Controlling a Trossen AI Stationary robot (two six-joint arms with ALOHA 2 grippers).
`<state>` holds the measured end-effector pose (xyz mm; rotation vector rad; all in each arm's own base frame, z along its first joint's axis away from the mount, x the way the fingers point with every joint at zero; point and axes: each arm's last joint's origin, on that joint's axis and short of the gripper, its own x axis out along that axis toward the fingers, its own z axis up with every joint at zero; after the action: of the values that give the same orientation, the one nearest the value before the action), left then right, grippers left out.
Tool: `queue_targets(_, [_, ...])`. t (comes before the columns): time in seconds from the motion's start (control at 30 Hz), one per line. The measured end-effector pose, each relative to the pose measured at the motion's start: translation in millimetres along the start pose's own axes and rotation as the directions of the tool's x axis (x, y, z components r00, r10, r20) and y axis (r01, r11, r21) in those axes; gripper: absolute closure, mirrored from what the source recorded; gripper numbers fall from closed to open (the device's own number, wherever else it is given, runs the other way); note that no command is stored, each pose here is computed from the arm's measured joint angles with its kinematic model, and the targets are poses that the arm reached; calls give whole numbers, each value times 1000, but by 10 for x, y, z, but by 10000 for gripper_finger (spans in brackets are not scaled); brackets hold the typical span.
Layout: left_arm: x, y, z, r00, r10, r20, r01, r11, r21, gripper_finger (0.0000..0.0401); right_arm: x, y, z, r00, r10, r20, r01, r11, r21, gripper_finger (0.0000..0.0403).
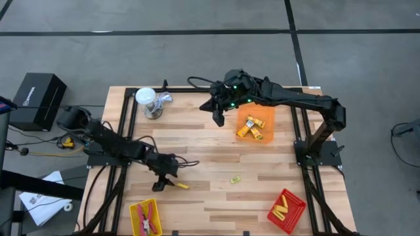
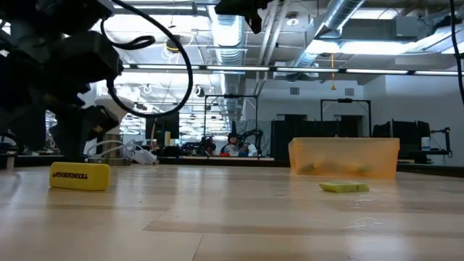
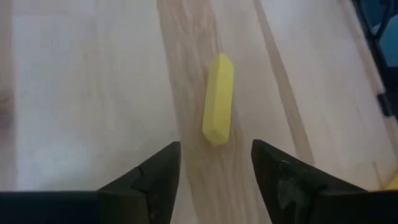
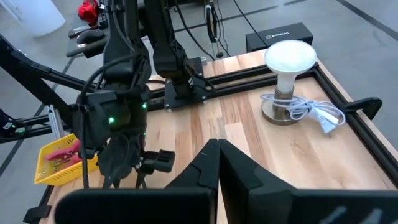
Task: Pick & Place School Supplies
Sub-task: Put the yellow eraser into the red bin
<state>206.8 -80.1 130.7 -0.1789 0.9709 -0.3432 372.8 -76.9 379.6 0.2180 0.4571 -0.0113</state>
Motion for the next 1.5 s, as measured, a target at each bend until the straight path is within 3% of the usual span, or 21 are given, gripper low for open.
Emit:
queue_targets(0.57, [51,3,49,998,16,57,-16,1000,5,219,10,43,-5,1000,10,-2,-10,1000,-5,403])
queue_targets(1.3, [368,-64,89,1000,-1,-5,1,1000,25,220,16,70,12,1000,20,18,-19,1000,-21,403])
queue_targets(1.4, [372,-60,86,1000,6,-5,-6,1000,25,234,16,71,12,1000,20,18,-20,1000,-22,403])
queue_targets(1.5, [374,-54,81,1000,17,-6,-17,1000,19,275,16,71,13,1000,20,18,-20,1000,-23,403])
